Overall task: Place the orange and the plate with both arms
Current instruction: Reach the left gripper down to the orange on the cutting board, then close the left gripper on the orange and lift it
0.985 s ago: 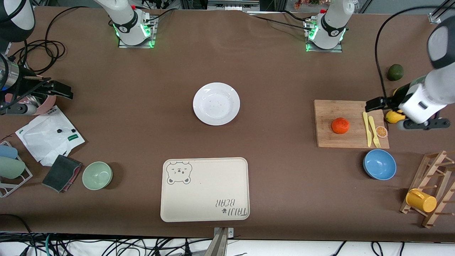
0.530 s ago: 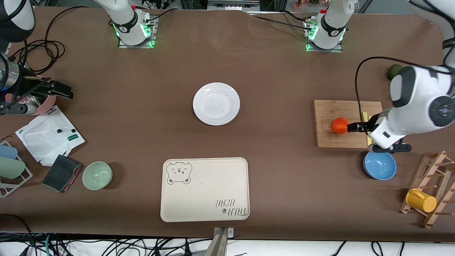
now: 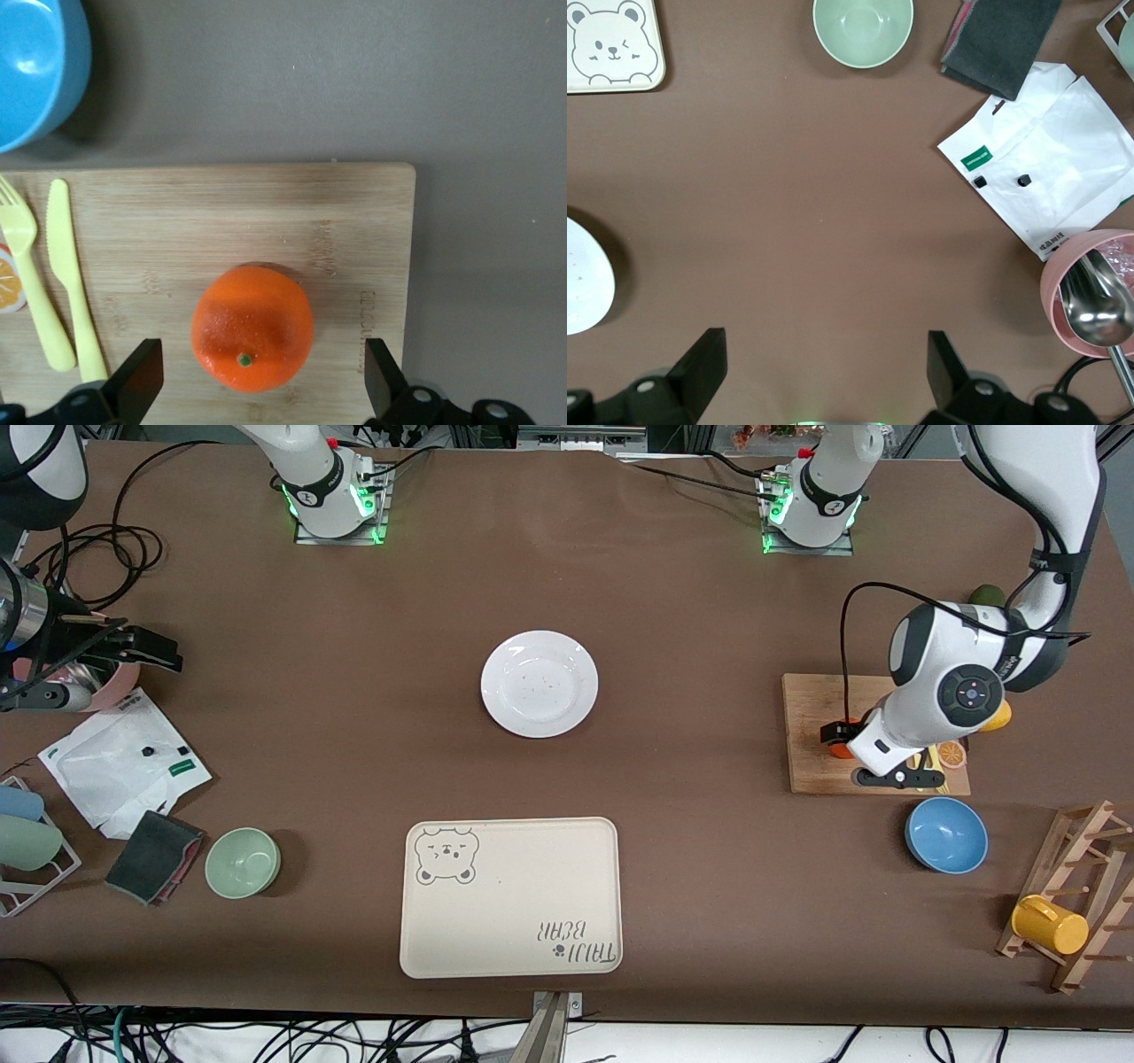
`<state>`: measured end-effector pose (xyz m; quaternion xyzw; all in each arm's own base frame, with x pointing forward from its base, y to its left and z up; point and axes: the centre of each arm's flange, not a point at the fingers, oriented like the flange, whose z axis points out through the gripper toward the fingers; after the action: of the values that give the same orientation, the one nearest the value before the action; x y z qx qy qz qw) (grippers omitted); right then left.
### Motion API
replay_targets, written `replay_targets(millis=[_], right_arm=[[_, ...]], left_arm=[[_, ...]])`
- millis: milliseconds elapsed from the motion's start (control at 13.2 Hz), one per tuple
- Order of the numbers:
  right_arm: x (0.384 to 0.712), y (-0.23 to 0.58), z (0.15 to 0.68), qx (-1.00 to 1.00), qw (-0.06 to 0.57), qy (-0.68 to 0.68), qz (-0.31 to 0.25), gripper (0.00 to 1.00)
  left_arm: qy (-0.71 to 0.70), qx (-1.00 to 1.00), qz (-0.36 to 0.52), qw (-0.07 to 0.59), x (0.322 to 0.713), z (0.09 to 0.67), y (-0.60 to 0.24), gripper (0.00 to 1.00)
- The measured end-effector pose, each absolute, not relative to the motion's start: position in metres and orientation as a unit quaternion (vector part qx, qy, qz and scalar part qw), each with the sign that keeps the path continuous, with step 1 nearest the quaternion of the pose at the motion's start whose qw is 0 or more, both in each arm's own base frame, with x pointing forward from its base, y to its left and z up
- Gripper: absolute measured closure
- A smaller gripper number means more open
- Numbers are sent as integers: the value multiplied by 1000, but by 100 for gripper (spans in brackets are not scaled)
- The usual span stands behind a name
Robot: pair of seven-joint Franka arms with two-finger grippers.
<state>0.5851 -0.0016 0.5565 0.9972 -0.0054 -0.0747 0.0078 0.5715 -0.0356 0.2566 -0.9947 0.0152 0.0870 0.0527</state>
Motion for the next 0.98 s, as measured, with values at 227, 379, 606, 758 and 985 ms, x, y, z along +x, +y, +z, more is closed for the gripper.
replay_targets(millis=[227, 379, 606, 758, 985], right_arm=[[585, -2, 557, 997, 8, -5, -75, 0], [585, -2, 557, 997, 8, -5, -75, 0], [585, -2, 557, 997, 8, -5, -75, 0], [585, -2, 557, 997, 8, -5, -75, 0], [585, -2, 556, 997, 8, -5, -75, 0]], left_arm=[[32, -995, 77, 62, 560, 240, -36, 0], [36, -994, 77, 62, 553, 231, -36, 0], [53, -993, 78, 74, 549, 224, -36, 0], [59, -992, 77, 77, 549, 218, -36, 2], [61, -992, 80, 74, 548, 206, -36, 13]])
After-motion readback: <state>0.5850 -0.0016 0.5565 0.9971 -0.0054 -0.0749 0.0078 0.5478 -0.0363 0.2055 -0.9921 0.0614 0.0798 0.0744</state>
